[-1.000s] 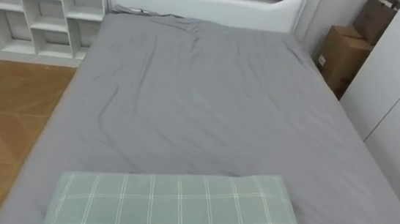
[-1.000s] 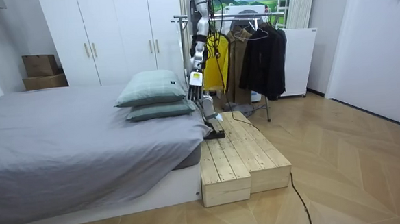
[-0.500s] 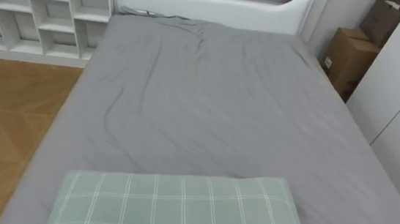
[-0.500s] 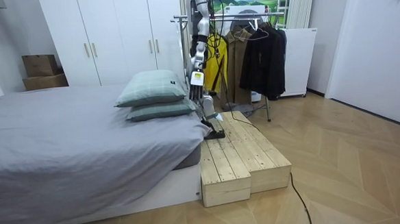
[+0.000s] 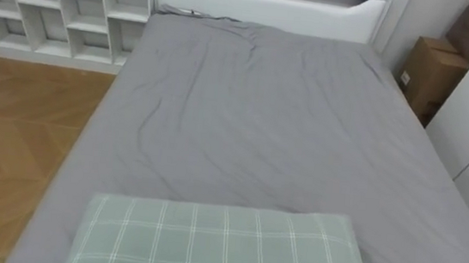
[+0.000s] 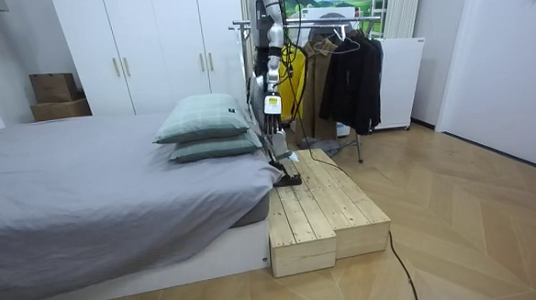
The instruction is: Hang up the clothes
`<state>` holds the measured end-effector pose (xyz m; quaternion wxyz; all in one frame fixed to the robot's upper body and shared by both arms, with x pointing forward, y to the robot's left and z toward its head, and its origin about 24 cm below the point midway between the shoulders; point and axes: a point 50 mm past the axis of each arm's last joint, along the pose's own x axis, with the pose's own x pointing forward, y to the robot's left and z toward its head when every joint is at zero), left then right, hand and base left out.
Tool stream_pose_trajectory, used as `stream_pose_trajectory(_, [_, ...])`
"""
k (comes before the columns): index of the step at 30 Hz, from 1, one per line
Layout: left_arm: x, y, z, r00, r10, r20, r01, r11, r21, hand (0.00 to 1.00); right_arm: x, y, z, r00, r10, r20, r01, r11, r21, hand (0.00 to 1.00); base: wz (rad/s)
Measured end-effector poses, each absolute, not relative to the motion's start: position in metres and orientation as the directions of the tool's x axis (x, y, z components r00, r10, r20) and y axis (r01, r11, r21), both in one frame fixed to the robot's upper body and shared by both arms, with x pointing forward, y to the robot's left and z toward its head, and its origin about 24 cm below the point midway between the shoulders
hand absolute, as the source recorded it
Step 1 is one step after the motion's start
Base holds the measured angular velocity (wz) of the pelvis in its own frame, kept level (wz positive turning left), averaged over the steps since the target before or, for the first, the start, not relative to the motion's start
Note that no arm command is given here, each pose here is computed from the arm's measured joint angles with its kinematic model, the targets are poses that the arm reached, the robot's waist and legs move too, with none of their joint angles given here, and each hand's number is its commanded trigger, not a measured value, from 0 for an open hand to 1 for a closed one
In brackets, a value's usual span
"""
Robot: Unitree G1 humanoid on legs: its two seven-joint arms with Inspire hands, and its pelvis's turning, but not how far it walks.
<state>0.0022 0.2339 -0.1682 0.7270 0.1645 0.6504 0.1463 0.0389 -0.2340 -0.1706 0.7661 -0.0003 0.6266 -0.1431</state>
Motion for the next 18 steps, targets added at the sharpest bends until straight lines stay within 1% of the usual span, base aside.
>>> stream_pose_trajectory(9, [0.014, 0.232, -0.169, 0.133, 0.408, -0.903, 0.018, 0.910, 0.414, 0.00, 0.039, -0.234, -0.171, 0.176, -0.217, -0.960, 0.222, 0.959, -0.176, 0.00, 0.00])
stream_pose_trajectory(18, [0.040, 0.232, -0.165, 0.225, 0.391, -0.893, 0.001, 0.916, 0.401, 0.00, 0.041, -0.234, -0.170, 0.183, -0.217, -0.959, 0.221, 0.959, -0.175, 0.00, -0.02])
